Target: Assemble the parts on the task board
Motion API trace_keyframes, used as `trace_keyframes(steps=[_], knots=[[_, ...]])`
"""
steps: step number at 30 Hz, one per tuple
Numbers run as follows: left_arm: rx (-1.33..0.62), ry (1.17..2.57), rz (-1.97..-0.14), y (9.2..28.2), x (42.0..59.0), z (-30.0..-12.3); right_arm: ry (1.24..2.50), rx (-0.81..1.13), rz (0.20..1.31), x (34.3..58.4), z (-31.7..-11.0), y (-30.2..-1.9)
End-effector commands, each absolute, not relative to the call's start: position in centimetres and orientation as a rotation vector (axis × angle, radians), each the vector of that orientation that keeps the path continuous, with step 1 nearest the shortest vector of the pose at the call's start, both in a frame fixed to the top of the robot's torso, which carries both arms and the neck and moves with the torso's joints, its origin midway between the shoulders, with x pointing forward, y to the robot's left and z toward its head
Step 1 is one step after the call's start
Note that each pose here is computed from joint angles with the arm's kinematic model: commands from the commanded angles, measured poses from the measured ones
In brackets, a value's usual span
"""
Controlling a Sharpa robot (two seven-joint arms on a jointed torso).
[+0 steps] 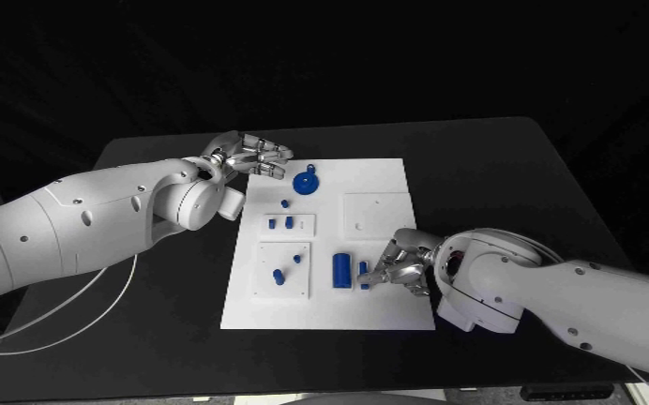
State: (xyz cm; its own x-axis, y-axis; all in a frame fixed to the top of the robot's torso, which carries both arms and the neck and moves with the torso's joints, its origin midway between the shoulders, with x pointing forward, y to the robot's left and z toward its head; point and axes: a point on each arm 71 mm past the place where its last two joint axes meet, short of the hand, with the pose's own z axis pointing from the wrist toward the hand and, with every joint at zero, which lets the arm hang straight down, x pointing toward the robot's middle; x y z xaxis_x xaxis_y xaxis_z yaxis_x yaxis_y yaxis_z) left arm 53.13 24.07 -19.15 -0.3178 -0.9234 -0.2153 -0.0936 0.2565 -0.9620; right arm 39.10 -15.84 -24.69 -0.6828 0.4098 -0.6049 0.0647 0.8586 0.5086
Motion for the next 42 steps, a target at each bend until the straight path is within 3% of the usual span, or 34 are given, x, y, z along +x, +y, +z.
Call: trace_keyframes(steps=[1, 19, 42], knots=[[-0.946, 1.645, -1.185, 23.9, 53.1, -19.1, 2.296, 0.321, 0.610, 38.9, -24.7, -15.6], [-0.947, 1.647, -1.183, 23.9, 53.1, -19.1, 2.298, 0.244, 0.528, 39.2, -25.0, -16.1], [-0.946, 1.651, -1.183, 23.9, 53.1, -19.1, 2.313, 0.254, 0.507, 40.1, -25.7, -15.4]])
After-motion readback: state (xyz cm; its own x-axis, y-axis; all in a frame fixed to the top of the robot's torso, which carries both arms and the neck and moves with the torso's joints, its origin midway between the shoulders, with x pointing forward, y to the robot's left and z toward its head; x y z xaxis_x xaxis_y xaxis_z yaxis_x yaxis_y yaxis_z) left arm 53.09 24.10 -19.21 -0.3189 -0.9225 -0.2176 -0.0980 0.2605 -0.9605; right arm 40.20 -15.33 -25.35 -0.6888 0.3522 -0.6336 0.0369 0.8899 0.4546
